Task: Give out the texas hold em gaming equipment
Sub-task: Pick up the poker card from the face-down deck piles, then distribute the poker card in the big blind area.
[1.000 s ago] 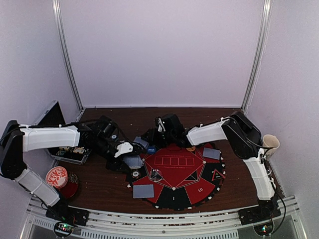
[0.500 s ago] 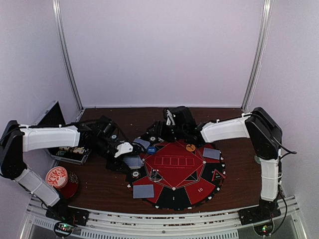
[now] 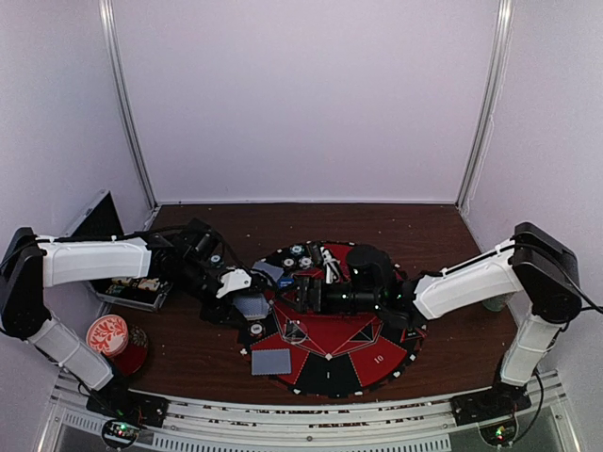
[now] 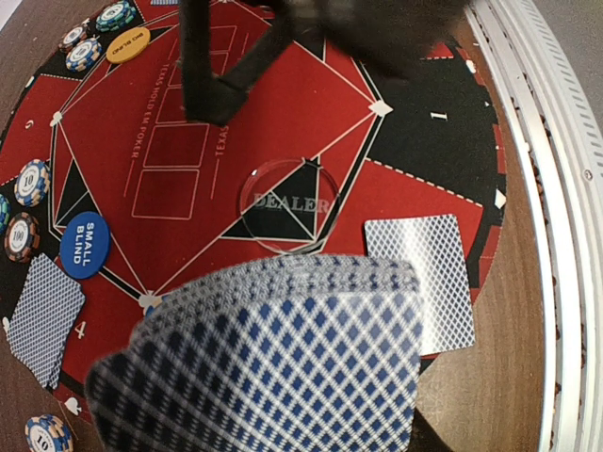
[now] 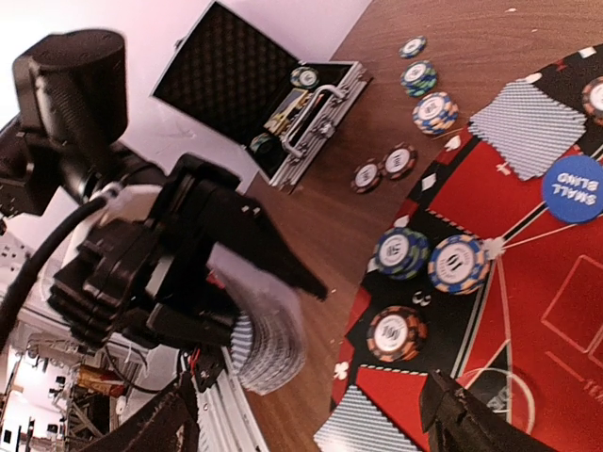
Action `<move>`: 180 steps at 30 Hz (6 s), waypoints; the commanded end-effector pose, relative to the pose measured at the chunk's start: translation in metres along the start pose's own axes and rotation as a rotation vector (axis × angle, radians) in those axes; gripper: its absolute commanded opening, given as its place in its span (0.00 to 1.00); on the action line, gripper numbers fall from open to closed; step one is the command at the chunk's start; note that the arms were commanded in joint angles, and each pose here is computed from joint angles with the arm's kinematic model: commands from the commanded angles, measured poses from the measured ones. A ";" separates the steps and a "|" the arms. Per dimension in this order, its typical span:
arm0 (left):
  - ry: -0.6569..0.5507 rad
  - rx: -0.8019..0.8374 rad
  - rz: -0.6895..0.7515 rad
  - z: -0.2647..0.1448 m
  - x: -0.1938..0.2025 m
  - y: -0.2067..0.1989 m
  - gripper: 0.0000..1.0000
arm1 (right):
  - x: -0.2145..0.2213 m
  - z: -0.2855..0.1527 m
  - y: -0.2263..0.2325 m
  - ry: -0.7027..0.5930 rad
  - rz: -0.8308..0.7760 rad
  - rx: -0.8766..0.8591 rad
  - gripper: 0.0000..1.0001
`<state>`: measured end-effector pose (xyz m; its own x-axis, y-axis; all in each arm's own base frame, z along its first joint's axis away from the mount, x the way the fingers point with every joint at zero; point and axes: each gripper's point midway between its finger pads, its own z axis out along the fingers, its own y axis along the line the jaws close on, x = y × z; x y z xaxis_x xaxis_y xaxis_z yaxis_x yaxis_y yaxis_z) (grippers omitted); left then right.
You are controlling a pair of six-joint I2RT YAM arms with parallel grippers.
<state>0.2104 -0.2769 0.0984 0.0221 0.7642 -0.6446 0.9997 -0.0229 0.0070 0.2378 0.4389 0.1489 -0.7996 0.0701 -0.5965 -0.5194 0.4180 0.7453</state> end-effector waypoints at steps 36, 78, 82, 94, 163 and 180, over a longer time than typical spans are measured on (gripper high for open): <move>-0.036 0.003 0.037 -0.003 -0.008 -0.003 0.39 | 0.006 0.085 0.008 -0.032 0.045 -0.055 0.85; -0.025 0.007 0.029 0.000 -0.005 -0.002 0.39 | -0.007 0.031 0.022 -0.081 -0.036 0.064 0.39; -0.024 0.006 0.030 0.001 -0.005 -0.002 0.39 | -0.009 0.026 0.029 -0.090 -0.049 0.055 0.38; -0.024 0.007 0.029 0.001 -0.005 -0.002 0.39 | 0.001 0.026 0.045 -0.056 -0.049 -0.022 0.00; -0.017 0.020 0.026 0.005 -0.002 -0.002 0.39 | -0.063 -0.208 -0.244 -0.202 0.399 0.464 0.04; -0.015 0.026 0.023 0.007 -0.001 -0.003 0.39 | -0.061 -0.222 -0.262 -0.203 0.413 0.563 0.44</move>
<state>0.2097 -0.2768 0.0930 0.0247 0.7681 -0.6398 0.9995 -0.0303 0.0023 0.3459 0.1337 0.0525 -0.8180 0.4580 -0.3480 0.0769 0.6867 0.7229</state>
